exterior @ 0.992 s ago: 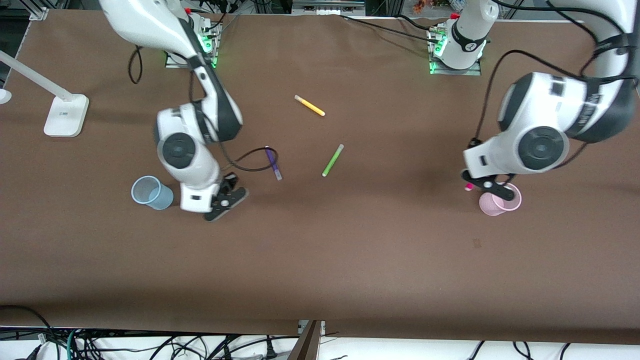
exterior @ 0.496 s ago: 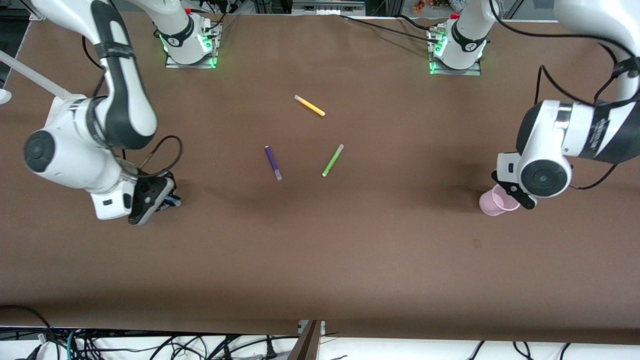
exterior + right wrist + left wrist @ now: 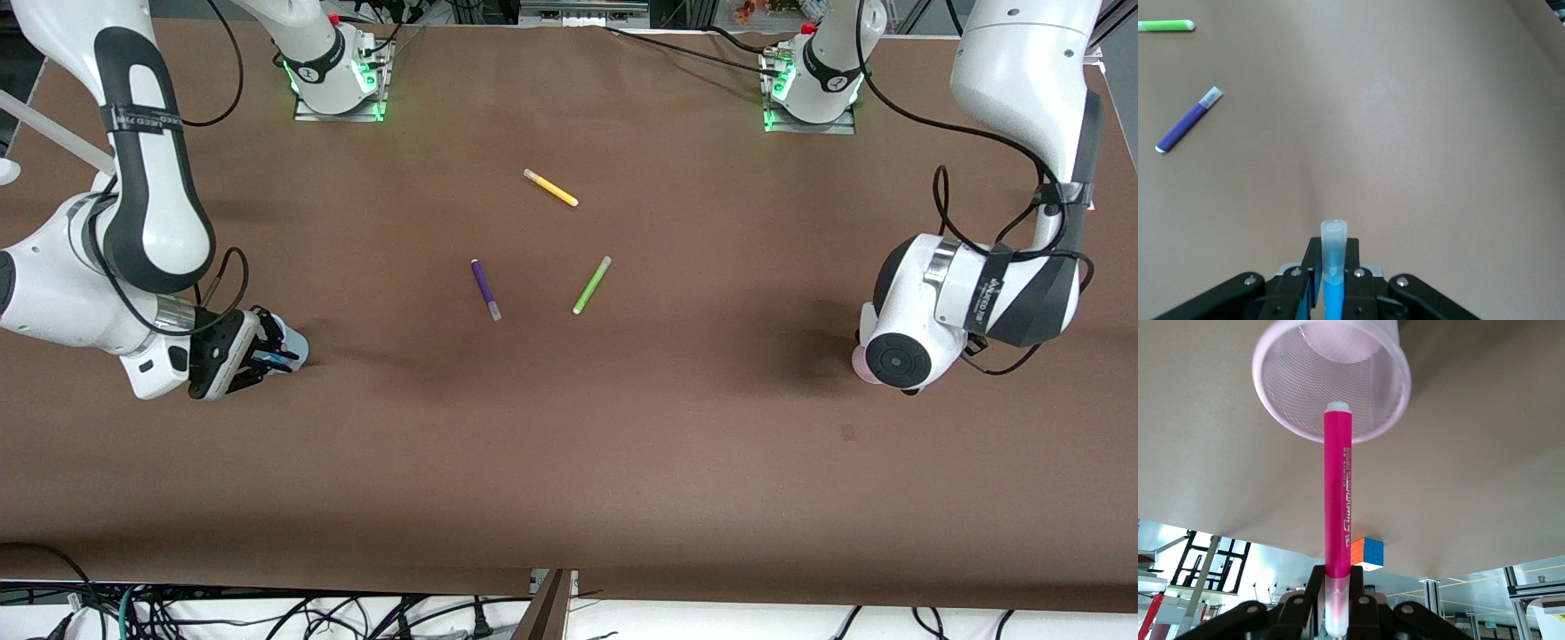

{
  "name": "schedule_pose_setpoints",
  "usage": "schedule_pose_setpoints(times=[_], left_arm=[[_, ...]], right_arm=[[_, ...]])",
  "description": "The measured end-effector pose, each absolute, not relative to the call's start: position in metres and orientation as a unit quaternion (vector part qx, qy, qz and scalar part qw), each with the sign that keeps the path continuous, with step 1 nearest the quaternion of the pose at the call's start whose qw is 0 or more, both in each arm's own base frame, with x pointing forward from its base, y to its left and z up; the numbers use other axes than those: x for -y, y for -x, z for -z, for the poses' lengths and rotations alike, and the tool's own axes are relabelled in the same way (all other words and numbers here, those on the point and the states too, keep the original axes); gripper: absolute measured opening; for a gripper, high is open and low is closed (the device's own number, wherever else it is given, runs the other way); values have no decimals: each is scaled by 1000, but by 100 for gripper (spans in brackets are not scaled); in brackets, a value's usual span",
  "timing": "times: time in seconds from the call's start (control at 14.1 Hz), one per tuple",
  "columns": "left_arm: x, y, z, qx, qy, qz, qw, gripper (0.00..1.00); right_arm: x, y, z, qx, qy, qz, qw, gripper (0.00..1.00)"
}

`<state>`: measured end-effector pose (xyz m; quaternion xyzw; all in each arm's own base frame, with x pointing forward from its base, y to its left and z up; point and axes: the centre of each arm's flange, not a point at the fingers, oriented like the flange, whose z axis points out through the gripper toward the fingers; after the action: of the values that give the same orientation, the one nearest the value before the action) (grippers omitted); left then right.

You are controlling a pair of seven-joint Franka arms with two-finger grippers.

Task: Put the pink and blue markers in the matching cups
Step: 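Lower the pink marker into the pink cup while the right gripper nears the blue cup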

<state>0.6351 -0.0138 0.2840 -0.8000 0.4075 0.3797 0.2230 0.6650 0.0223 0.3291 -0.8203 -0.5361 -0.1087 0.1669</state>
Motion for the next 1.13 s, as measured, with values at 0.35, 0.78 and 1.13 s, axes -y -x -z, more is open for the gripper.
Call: schedule_pose_setpoints(times=[0.35, 0.78, 1.13], left_arm=[[21, -642, -266, -414, 795, -384, 223, 22], [28, -646, -275, -414, 796, -379, 227, 81], [55, -656, -380, -345, 881, -271, 179, 100]], right_arm=[[1, -661, -311, 548, 806, 108, 194, 17], [5, -654, -308, 583, 769, 120, 232, 17], [36, -647, -306, 598, 748, 138, 252, 17]])
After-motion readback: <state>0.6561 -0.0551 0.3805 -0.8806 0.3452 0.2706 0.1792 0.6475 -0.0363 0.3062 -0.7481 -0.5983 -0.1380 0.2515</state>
